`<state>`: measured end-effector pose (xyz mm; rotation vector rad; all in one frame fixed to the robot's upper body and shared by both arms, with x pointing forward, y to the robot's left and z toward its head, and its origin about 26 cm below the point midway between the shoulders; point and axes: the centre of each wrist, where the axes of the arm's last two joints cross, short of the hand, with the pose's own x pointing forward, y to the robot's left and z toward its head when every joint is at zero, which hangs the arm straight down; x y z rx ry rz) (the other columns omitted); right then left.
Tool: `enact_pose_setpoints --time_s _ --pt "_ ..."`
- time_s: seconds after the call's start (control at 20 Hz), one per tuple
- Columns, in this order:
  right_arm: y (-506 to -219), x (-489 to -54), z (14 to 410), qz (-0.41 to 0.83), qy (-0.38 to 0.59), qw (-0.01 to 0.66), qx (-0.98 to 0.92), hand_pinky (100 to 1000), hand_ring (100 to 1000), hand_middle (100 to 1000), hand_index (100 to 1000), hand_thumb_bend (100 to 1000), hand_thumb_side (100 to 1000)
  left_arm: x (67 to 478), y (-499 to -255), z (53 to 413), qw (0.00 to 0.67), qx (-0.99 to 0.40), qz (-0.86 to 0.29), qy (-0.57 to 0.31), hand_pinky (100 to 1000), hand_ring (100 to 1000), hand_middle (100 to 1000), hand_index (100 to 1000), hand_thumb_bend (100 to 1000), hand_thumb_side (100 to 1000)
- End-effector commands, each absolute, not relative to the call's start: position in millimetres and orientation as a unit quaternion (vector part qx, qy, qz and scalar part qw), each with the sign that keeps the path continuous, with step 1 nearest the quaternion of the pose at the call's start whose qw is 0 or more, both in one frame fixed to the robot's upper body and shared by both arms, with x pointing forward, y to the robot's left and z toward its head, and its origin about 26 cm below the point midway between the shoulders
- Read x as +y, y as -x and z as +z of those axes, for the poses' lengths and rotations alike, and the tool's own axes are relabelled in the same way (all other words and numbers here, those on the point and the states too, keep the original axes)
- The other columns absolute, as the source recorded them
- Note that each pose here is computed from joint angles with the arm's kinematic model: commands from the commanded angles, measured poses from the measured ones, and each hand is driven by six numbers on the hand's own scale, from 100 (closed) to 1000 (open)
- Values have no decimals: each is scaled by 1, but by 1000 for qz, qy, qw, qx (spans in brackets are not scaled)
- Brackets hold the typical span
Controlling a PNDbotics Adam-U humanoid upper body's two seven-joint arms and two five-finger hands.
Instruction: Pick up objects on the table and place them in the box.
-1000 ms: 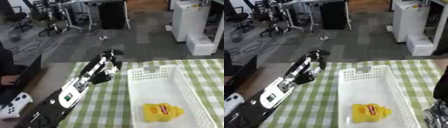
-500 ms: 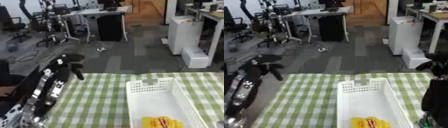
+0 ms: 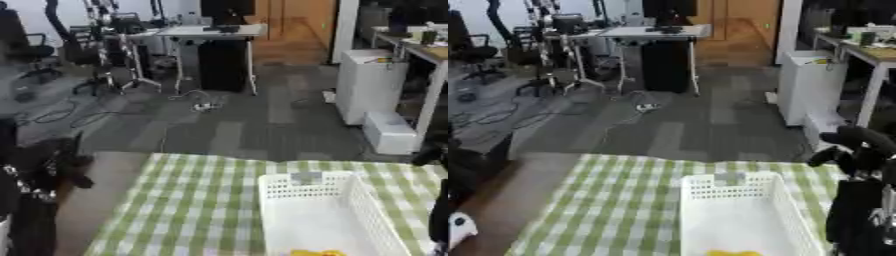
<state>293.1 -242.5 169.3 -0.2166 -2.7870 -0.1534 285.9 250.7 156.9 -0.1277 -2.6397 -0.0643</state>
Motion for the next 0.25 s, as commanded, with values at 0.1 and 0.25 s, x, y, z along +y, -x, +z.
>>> enact_pose_setpoints --time_s 0.1,0.25 --pt "-294 -251 182 -64 91 131 -985 380 609 627 722 100 905 251 -288 171 206 -976 -17 65 699 496 716 782 100 840" --pt "-293 -253 181 -66 101 132 -984 379 609 627 722 100 906 247 -289 172 199 -976 -13 83 699 495 717 784 100 843"
